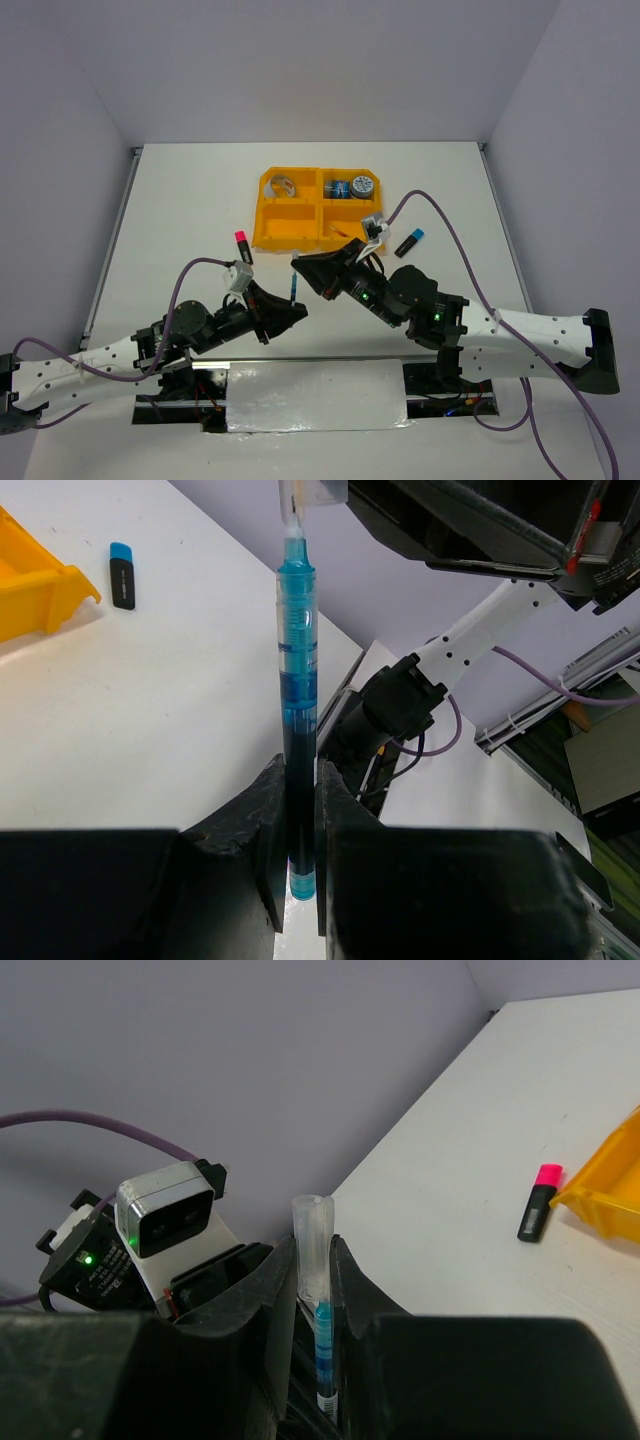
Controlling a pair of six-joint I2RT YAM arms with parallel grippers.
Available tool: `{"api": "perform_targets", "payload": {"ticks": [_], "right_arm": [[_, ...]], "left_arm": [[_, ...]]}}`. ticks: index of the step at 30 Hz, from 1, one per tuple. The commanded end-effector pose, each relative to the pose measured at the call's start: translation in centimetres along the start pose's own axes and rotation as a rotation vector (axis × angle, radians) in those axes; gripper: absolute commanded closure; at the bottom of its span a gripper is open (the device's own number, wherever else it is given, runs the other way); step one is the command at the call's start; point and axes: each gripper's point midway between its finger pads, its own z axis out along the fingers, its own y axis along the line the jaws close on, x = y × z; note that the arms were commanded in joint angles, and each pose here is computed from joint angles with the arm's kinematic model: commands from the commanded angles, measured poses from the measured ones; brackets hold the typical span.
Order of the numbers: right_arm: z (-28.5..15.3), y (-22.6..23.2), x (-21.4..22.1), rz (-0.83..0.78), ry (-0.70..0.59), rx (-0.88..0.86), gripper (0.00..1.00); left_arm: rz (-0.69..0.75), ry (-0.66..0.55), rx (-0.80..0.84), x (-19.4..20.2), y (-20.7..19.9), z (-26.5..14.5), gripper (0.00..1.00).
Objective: Sort the stationery into containers
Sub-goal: Close the pen cap on the pen.
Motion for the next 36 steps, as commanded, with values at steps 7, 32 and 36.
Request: {"api": "perform_targets", "payload": {"ticks": [7,32,36], "right_arm": [[0.1,0.7,-0.2,0.002,-0.024,-0.035,1.0],[0.5,1.3,-4.6,-0.128,-0.102,0.007,1.0],[0.5,0.6,-3.8,-0.131,-0.083,0.023,1.0]], "left_arm": [[0.016,-0.103,0.046,-3.9,-2.0,-0.2,1.0],[0.001,-0.057,0.056,-2.4,-1.9,0.6,1.0],[0.003,-0.066,0.056,-2.7,-2.0,0.5,1.0]]}}
